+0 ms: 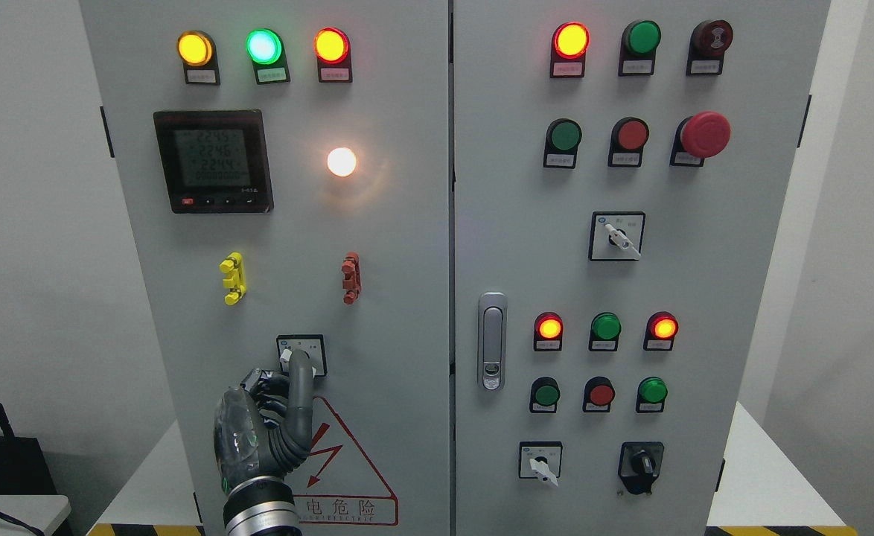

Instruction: Turn on light switch 1

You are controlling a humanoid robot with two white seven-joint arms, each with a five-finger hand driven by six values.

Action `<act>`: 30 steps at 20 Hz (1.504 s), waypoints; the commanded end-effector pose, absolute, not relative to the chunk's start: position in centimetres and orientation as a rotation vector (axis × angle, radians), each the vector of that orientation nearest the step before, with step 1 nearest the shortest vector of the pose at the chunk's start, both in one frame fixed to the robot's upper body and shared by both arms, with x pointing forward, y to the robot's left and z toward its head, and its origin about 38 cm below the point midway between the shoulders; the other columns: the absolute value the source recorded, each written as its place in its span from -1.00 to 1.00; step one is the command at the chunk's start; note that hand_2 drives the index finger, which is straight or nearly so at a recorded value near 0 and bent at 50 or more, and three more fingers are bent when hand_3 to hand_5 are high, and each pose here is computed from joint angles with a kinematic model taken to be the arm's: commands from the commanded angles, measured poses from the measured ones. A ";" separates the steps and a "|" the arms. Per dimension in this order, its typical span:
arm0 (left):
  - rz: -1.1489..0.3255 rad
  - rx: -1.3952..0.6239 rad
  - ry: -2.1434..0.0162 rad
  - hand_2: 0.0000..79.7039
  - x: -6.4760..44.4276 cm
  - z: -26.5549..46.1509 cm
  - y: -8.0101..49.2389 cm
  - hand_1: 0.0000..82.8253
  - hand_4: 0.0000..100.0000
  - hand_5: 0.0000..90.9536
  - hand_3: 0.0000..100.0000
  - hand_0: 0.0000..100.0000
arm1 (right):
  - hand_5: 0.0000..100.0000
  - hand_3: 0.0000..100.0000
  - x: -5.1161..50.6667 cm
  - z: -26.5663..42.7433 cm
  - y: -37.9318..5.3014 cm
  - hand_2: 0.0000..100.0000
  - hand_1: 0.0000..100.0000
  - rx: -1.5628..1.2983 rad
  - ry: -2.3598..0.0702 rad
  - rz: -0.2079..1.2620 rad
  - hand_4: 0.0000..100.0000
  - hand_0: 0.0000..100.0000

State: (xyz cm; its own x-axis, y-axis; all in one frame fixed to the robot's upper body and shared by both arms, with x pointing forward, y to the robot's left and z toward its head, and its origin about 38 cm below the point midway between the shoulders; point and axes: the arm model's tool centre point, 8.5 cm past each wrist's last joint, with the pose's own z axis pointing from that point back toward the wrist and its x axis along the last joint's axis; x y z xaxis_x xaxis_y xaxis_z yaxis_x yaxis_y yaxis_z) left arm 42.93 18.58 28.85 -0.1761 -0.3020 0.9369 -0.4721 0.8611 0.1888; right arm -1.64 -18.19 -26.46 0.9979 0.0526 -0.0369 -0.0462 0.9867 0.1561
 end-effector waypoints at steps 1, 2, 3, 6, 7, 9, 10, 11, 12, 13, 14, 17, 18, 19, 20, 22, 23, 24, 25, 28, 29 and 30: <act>0.184 0.595 -1.778 0.53 42.2 28.5 19.0 -0.52 0.58 0.68 0.49 -0.50 | -1.00 -1.00 -1.6 -26.5 -18.2 -1.00 -0.22 0.157 0.039 0.033 -1.00 -0.76; 0.193 0.599 -1.781 0.54 42.0 28.6 19.1 -0.52 0.58 0.68 0.49 -0.50 | -1.00 -1.00 -1.6 -26.5 -18.2 -1.00 -0.22 0.157 0.039 0.031 -1.00 -0.76; 0.197 0.600 -1.782 0.54 42.0 28.6 19.2 -0.52 0.58 0.69 0.50 -0.50 | -1.00 -1.00 -1.6 -26.5 -18.2 -1.00 -0.22 0.157 0.039 0.033 -1.00 -0.76; 0.202 0.600 -1.782 0.56 41.8 28.6 19.3 -0.51 0.59 0.70 0.51 -0.49 | -1.00 -1.00 -1.6 -26.5 -18.2 -1.00 -0.22 0.157 0.039 0.031 -1.00 -0.76; 0.204 0.602 -1.784 0.57 41.8 28.6 19.4 -0.51 0.60 0.70 0.52 -0.49 | -1.00 -1.00 -1.6 -26.5 -18.2 -1.00 -0.22 0.157 0.039 0.033 -1.00 -0.76; 0.206 0.600 -1.790 0.58 41.6 28.3 19.5 -0.51 0.60 0.71 0.53 -0.49 | -1.00 -1.00 -1.6 -26.5 -18.2 -1.00 -0.22 0.157 0.039 0.031 -1.00 -0.76; 0.208 0.599 -1.791 0.59 41.4 28.1 19.5 -0.51 0.61 0.72 0.53 -0.49 | -1.00 -1.00 -1.6 -26.5 -18.2 -1.00 -0.22 0.157 0.039 0.033 -1.00 -0.76; 0.207 0.598 -1.792 0.60 41.3 28.0 19.5 -0.51 0.61 0.72 0.53 -0.49 | -1.00 -1.00 -1.6 -26.5 -18.2 -1.00 -0.22 0.157 0.038 0.033 -1.00 -0.76; 0.211 0.601 -1.792 0.61 41.2 27.7 19.8 -0.51 0.62 0.73 0.54 -0.48 | -1.00 -1.00 -1.6 -26.5 -18.2 -1.00 -0.22 0.157 0.039 0.031 -1.00 -0.76; 0.221 0.605 -1.796 0.61 41.1 27.4 20.2 -0.52 0.63 0.74 0.55 -0.48 | -1.00 -1.00 -1.6 -26.5 -18.2 -1.00 -0.22 0.157 0.039 0.033 -1.00 -0.76; 0.232 0.608 -1.810 0.62 40.9 27.0 20.7 -0.52 0.63 0.74 0.56 -0.48 | -1.00 -1.00 -1.6 -26.5 -18.2 -1.00 -0.22 0.157 0.039 0.033 -1.00 -0.76; 0.270 0.623 -1.849 0.66 39.8 25.4 22.7 -0.50 0.64 0.76 0.58 -0.47 | -1.00 -1.00 -1.6 -26.5 -18.2 -1.00 -0.22 0.157 0.039 0.031 -1.00 -0.76; 0.285 0.628 -1.862 0.67 39.4 24.7 23.5 -0.49 0.65 0.76 0.59 -0.47 | -1.00 -1.00 -1.6 -26.5 -18.2 -1.00 -0.22 0.157 0.039 0.031 -1.00 -0.76; 0.302 0.630 -1.867 0.68 38.9 24.0 24.3 -0.49 0.65 0.77 0.60 -0.47 | -1.00 -1.00 -1.6 -26.5 -18.2 -1.00 -0.22 0.157 0.039 0.033 -1.00 -0.76; 0.315 0.633 -1.864 0.68 38.4 23.1 25.3 -0.48 0.65 0.77 0.61 -0.47 | -1.00 -1.00 -1.6 -26.5 -18.2 -1.00 -0.22 0.157 0.039 0.033 -1.00 -0.76; 0.345 0.627 -1.843 0.71 37.1 21.0 26.9 -0.46 0.67 0.79 0.62 -0.47 | -1.00 -1.00 -1.6 -26.5 -18.2 -1.00 -0.22 0.157 0.039 0.033 -1.00 -0.76; 0.362 0.638 -1.821 0.71 36.4 19.9 28.1 -0.46 0.67 0.78 0.63 -0.47 | -1.00 -1.00 -1.6 -26.5 -18.2 -1.00 -0.22 0.157 0.039 0.033 -1.00 -0.76; 0.381 0.647 -1.792 0.72 35.6 18.8 29.4 -0.46 0.68 0.76 0.63 -0.47 | -1.00 -1.00 -1.6 -26.5 -18.2 -1.00 -0.22 0.157 0.039 0.033 -1.00 -0.76; 0.408 0.656 -1.763 0.73 34.8 17.7 30.6 -0.45 0.69 0.68 0.64 -0.48 | -1.00 -1.00 -1.6 -26.5 -18.2 -1.00 -0.22 0.157 0.039 0.033 -1.00 -0.76; 0.469 0.692 -1.686 0.75 32.2 13.9 34.7 -0.41 0.68 0.50 0.69 -0.47 | -1.00 -1.00 -1.6 -26.5 -18.2 -1.00 -0.22 0.157 0.039 0.031 -1.00 -0.76; 0.477 0.724 -1.664 0.76 31.0 12.5 36.3 -0.40 0.68 0.46 0.69 -0.46 | -1.00 -1.00 -1.6 -26.5 -18.2 -1.00 -0.22 0.157 0.039 0.033 -1.00 -0.76; 0.480 0.749 -1.645 0.73 29.7 11.2 37.8 -0.39 0.66 0.39 0.68 -0.46 | -1.00 -1.00 -1.6 -26.5 -18.2 -1.00 -0.22 0.157 0.039 0.033 -1.00 -0.76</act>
